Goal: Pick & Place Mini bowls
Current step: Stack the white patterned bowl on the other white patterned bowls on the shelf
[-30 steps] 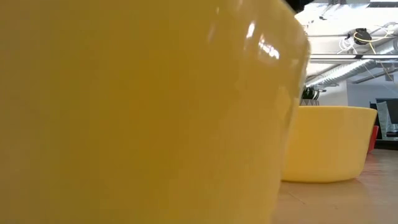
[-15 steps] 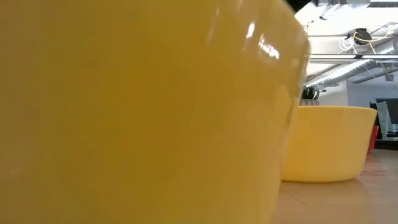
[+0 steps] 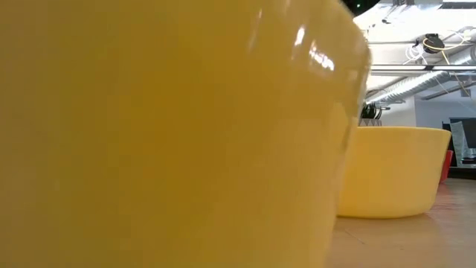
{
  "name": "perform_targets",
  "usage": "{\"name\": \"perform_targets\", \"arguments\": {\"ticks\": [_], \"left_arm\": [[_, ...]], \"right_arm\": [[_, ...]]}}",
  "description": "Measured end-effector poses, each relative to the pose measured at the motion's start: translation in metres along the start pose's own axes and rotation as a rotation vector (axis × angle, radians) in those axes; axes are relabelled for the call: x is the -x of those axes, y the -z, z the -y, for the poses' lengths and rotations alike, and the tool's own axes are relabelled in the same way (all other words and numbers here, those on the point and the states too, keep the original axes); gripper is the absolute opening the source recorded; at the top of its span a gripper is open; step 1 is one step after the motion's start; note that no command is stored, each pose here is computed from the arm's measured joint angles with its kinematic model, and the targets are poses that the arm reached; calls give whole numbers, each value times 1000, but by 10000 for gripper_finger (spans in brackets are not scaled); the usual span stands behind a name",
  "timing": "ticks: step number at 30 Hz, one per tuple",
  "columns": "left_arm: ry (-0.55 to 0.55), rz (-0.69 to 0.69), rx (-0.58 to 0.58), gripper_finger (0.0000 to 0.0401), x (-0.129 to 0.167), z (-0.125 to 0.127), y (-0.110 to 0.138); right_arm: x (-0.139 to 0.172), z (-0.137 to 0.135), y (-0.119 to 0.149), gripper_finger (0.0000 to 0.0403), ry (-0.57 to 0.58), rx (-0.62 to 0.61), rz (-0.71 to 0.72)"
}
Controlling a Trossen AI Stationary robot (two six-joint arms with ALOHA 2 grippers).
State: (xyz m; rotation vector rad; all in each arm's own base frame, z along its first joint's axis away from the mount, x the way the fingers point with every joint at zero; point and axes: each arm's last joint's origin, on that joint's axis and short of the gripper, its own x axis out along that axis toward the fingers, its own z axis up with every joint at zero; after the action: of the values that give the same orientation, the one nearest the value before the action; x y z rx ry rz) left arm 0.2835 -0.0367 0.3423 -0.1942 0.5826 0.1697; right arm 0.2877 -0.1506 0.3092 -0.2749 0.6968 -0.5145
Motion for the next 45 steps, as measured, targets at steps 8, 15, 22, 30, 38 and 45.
{"name": "perform_targets", "arguments": {"ticks": [8,15,22,30,38,45], "left_arm": [[0,-1,1,108,0,0,0],[0,-2,2,108,0,0,0],[0,-2,2,108,0,0,0],[0,-2,2,108,0,0,0],[0,-2,18,108,0,0,0],[1,-3,22,108,0,0,0]], "right_arm": [[-12,1,3,3,140,84,-70],[-12,0,2,5,135,85,-56],[-13,1,2,16,138,52,-53],[-13,1,2,19,139,49,-53],[-13,1,2,19,139,47,-53],[-13,1,3,20,136,-1,-59]]}}
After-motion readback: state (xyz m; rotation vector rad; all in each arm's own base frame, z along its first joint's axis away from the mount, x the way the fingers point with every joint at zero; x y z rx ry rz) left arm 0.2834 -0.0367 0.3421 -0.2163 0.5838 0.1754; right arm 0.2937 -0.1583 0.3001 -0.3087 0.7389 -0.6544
